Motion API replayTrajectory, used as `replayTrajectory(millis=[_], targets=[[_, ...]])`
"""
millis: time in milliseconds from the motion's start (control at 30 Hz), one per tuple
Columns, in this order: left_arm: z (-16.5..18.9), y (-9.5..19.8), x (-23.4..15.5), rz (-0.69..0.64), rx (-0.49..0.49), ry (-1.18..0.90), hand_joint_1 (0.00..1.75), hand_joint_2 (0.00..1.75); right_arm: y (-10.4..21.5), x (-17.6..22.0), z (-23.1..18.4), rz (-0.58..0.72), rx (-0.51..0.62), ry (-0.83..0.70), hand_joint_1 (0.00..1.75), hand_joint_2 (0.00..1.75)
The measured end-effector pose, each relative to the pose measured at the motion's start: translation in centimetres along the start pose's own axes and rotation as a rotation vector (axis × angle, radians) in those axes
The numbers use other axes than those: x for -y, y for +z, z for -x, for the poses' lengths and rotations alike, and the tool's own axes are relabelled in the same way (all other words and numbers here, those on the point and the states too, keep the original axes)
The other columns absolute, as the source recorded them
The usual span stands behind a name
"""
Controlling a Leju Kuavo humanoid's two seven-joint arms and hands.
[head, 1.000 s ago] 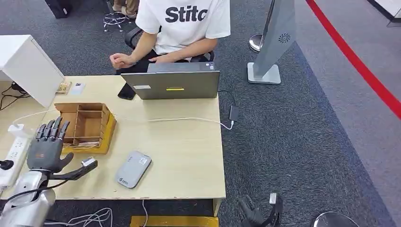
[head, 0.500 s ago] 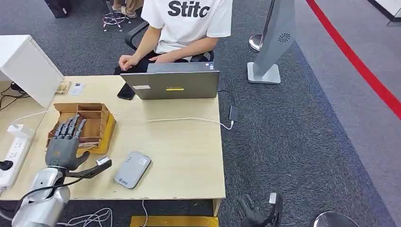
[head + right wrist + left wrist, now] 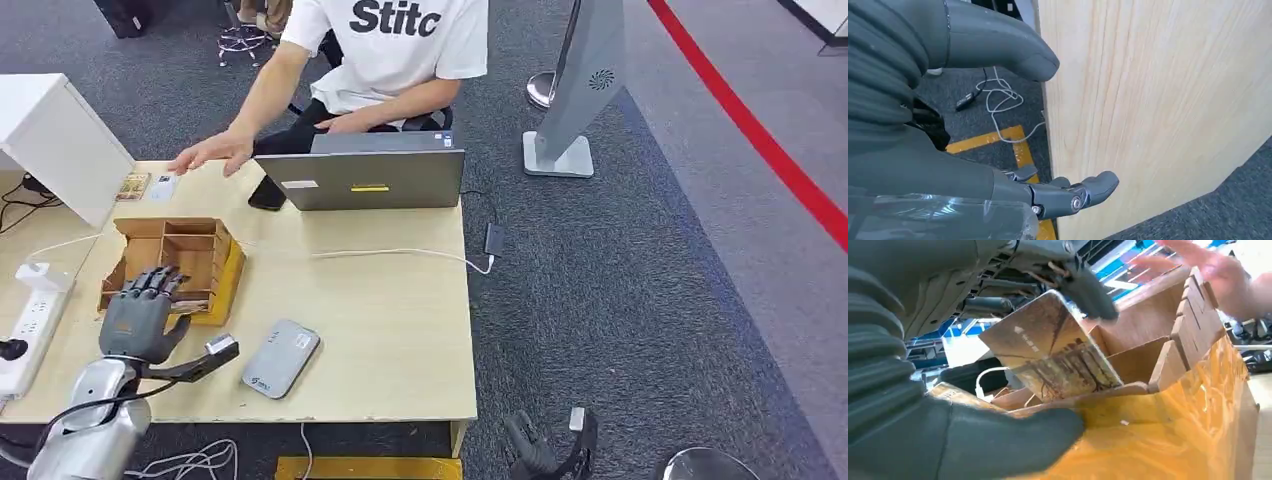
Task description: Pass the card to the sensor for recognition and then transmit it.
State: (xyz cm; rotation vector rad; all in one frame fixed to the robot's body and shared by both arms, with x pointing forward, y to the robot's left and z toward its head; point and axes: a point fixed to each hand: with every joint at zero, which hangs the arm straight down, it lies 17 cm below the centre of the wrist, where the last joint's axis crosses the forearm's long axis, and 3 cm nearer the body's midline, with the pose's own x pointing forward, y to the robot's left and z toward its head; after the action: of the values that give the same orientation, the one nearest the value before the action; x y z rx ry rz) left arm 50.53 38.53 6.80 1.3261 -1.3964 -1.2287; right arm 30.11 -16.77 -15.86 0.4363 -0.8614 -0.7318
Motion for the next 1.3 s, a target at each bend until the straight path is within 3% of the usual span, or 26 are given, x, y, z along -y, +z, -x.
replayTrajectory(millis=[900, 1067, 1300], targets=[[0.5, 0.4, -0.2, -0.01, 0.0, -0.002, 1.75, 1.75, 0.0, 0.0, 0.0, -0.001, 0.002, 0.0, 0.0, 1.75], [0.6, -0.6, -3.2, -0.106, 0.025, 0.004, 1.75, 1.75, 0.0, 0.1, 0.0, 0.003, 0.003, 0.003, 0.0, 1.75], [2.7, -6.4, -13.3, -0.259, 0.003, -0.001, 1.75, 1.75, 0.0, 0.1, 0.0, 0.007, 0.002, 0.005, 0.0, 1.75]])
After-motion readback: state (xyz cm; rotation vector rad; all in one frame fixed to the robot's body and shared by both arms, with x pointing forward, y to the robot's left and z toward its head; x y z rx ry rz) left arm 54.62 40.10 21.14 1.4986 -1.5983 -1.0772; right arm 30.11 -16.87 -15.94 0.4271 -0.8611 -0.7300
